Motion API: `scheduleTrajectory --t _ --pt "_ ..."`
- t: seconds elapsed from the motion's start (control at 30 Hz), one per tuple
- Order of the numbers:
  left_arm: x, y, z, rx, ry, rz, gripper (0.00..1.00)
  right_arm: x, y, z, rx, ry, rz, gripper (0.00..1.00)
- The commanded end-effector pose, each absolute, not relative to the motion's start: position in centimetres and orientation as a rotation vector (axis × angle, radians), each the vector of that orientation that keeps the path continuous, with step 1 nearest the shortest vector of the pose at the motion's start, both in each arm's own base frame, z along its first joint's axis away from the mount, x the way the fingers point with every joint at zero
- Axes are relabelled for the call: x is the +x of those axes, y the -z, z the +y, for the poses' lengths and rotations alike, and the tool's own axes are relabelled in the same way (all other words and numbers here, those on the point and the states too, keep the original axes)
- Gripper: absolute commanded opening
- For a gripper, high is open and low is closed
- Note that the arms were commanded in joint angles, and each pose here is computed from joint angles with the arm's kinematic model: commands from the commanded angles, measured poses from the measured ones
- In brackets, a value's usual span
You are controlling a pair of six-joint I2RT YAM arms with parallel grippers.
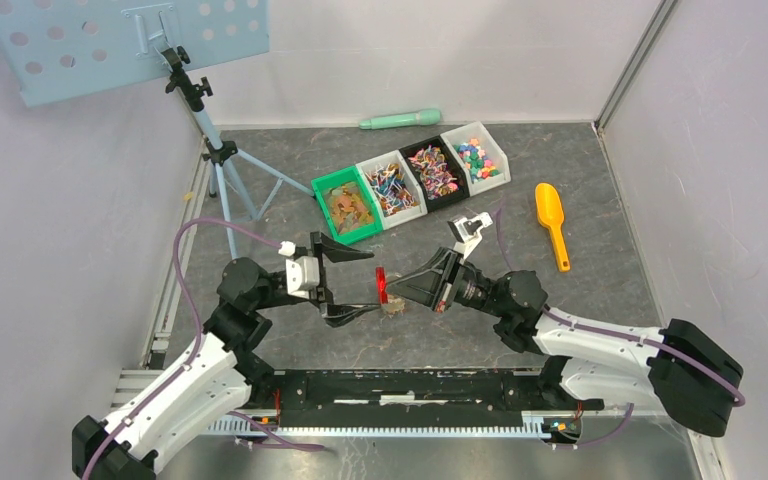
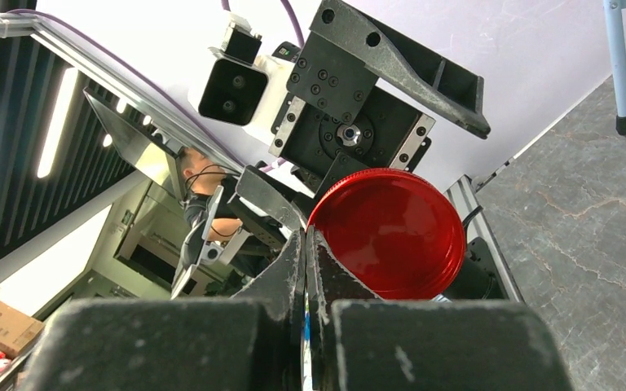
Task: Pack the candies
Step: Pick up the bottle lid at the center of the board.
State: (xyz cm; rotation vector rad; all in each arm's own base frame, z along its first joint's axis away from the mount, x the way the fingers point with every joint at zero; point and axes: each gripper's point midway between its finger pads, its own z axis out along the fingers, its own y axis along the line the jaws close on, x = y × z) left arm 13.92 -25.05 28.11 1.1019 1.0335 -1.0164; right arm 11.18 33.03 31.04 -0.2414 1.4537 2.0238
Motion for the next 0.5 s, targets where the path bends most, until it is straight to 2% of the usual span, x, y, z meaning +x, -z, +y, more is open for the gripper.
scheduleTrajectory --t 0.0,0.47 --pt "13.21 -29.31 -25.42 1.11 1.042 0.955 1.0 11.03 -32.39 32.79 -0.23 -2.05 1.377 0.0" --pt "13.02 -29.12 -25.39 1.11 1.037 0.932 1.0 11.2 -32.3 32.97 -0.22 -2.054 1.376 0.0"
